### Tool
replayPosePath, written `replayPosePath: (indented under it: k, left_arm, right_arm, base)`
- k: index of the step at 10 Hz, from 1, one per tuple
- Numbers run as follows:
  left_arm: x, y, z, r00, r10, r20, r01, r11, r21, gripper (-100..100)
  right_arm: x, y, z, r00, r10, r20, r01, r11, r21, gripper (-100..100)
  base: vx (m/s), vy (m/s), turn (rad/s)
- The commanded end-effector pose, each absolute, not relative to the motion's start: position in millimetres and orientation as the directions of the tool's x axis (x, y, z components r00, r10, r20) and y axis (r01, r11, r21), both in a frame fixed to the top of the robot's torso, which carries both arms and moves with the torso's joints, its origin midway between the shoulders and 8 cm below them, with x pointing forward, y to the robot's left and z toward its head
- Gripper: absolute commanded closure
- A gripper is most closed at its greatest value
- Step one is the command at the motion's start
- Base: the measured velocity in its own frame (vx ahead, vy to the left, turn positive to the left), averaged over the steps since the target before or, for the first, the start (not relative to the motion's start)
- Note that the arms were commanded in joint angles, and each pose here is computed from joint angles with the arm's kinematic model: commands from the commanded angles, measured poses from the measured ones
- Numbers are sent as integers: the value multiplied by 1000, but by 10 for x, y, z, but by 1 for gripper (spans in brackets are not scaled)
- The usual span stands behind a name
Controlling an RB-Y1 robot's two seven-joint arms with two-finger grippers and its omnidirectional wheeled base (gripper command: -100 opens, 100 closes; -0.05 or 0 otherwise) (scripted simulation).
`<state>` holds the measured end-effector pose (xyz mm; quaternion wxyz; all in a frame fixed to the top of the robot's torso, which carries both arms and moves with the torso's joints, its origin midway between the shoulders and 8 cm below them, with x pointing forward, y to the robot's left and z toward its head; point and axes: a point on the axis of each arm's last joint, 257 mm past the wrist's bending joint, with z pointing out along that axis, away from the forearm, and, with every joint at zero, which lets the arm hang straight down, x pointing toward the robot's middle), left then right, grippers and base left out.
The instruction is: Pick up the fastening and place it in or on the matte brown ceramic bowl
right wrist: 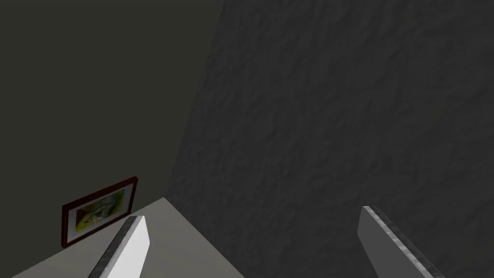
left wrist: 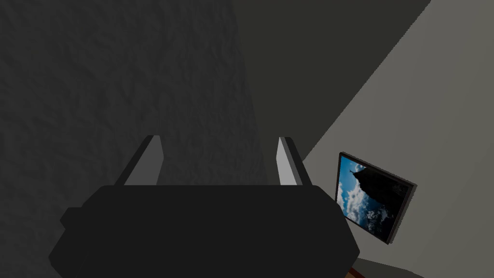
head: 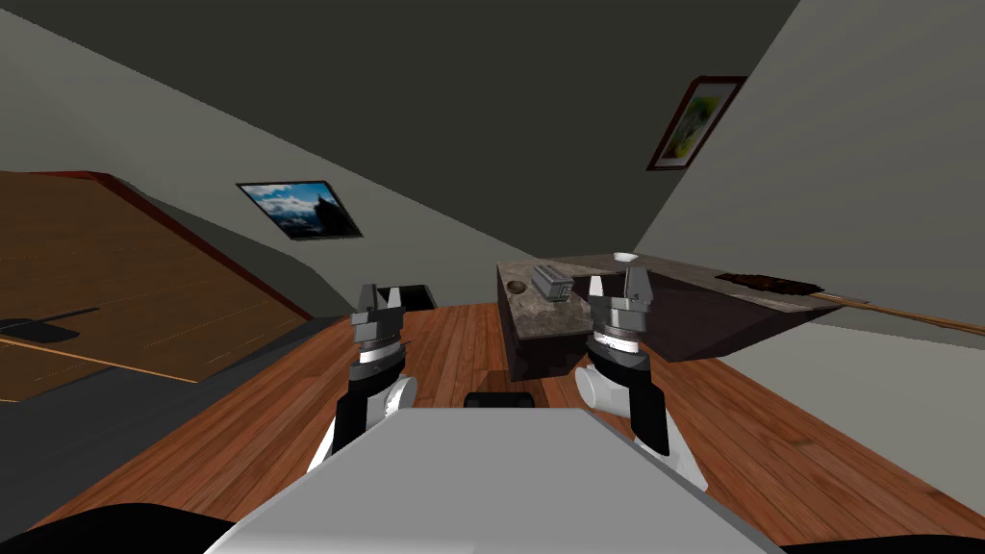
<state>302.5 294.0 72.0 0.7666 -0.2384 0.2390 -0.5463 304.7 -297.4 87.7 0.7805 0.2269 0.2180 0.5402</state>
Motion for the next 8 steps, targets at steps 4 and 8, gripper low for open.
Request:
replayPosePath:
  k: [4,8]
  left_arm:
    - [3025,2939,720,289,-951,-106,724,289,-627,0]
    - [3025,2939,720,289,-951,-106,724,289,-627,0]
  right_arm:
    - [3205,-2920,791,292,933,-211,-694,359,624,-100]
    - [3367,-2908,688,270,910,-315,-629,414,658,-100]
  base:
    - [8,30,10]
    - [11,52,12]
